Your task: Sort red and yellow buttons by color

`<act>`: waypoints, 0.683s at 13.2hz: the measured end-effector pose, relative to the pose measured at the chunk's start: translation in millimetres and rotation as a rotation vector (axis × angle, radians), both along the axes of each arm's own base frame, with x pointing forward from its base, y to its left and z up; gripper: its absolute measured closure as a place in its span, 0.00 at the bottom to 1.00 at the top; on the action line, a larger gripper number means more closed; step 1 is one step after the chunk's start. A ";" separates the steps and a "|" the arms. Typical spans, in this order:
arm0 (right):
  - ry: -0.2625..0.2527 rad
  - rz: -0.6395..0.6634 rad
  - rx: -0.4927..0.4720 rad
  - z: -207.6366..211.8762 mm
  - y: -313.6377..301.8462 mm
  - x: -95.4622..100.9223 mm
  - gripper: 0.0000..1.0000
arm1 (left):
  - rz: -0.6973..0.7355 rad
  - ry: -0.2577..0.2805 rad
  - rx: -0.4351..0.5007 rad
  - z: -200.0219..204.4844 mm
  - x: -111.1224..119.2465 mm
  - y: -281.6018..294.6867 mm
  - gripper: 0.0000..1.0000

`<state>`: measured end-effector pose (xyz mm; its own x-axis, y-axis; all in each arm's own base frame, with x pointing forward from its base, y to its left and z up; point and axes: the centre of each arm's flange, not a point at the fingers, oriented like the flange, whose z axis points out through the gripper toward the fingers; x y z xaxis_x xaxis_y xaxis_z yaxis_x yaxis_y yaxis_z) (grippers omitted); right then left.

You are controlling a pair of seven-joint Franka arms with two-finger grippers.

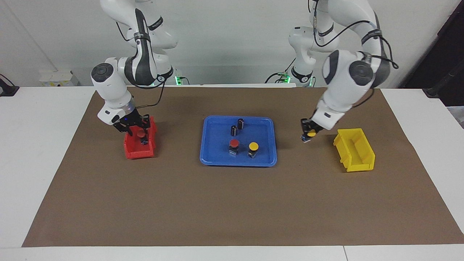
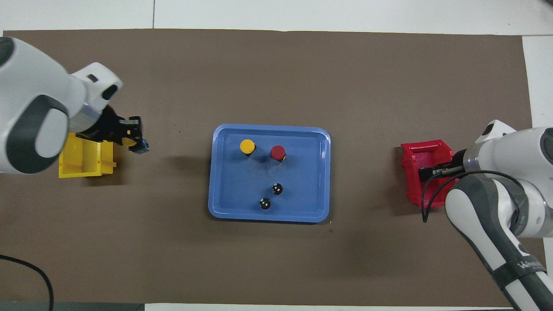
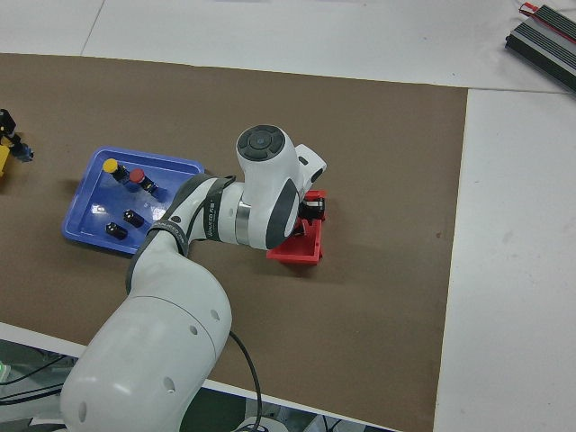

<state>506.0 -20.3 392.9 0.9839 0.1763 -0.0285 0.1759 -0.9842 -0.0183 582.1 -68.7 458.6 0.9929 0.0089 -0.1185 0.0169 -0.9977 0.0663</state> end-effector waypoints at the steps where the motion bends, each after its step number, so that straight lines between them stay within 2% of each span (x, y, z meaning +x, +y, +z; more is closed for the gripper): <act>1: 0.002 0.007 0.000 23.0 2.7 9.8 0.31 | -0.004 -0.015 -0.009 4.7 3.6 43.3 0.59; 3: -0.016 0.029 0.002 68.4 26.1 31.2 0.29 | -0.025 -0.055 -0.016 19.8 4.9 99.3 0.59; 4: -0.040 0.015 0.005 90.1 56.0 44.9 0.22 | -0.041 -0.069 -0.017 23.2 4.3 114.9 0.59; 5: -0.075 -0.027 0.012 109.8 100.1 58.2 0.22 | -0.051 -0.084 -0.016 20.8 3.5 123.5 0.59; 6: -0.102 -0.082 0.025 122.3 152.8 66.2 0.14 | -0.064 -0.097 -0.016 11.8 1.0 124.7 0.59; 7: -0.114 -0.131 0.037 125.4 205.6 69.9 0.07 | -0.081 -0.104 -0.016 0.7 -3.2 122.8 0.59; 8: -0.114 -0.166 0.045 121.1 253.9 71.3 0.07 | -0.095 -0.107 -0.016 -8.0 -6.7 121.7 0.59; 9: -0.106 -0.189 0.047 109.6 297.9 71.5 0.02 | -0.106 -0.112 -0.016 -14.2 -8.7 121.8 0.59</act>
